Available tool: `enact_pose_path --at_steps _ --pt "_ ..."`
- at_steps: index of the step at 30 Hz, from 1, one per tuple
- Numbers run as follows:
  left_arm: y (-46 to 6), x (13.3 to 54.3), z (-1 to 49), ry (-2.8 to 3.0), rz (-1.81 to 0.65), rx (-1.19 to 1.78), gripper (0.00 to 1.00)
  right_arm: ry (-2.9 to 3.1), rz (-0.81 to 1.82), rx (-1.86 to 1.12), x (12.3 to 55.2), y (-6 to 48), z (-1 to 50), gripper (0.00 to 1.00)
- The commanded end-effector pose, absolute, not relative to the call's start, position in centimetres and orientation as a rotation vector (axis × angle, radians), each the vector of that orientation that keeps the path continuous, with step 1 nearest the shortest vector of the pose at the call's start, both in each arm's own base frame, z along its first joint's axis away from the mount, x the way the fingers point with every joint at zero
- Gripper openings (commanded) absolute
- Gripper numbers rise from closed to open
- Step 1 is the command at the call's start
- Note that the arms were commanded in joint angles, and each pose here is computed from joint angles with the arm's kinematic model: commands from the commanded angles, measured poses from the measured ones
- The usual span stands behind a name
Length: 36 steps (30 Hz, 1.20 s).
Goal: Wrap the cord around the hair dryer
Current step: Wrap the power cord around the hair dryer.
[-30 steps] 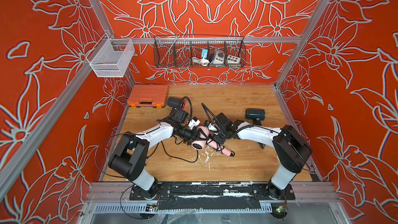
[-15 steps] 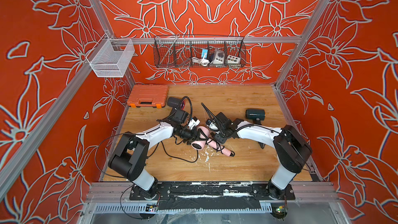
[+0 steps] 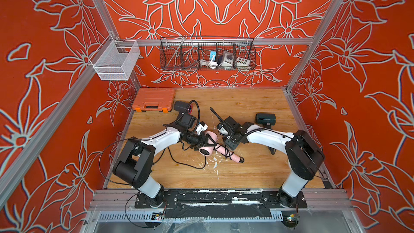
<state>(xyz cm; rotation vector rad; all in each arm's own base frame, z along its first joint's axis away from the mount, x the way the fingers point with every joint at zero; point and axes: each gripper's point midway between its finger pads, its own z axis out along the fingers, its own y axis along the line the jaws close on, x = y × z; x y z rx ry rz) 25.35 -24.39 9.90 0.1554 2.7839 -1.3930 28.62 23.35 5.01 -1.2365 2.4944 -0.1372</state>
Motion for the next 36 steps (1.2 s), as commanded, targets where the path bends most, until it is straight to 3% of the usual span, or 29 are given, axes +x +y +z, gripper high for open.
enact_pose_path --at_steps 1,22,36 --pt "-22.9 25.5 7.5 2.856 -1.214 0.129 0.00 2.511 -0.154 -1.178 28.8 22.7 6.4 0.69" --pt "-22.5 26.9 7.7 2.849 -1.240 0.055 0.00 2.646 -0.132 -1.154 27.1 20.9 5.4 0.69" --pt "-22.4 26.7 8.6 2.830 -1.316 0.025 0.00 2.660 -0.083 -1.162 28.8 21.5 5.7 0.69"
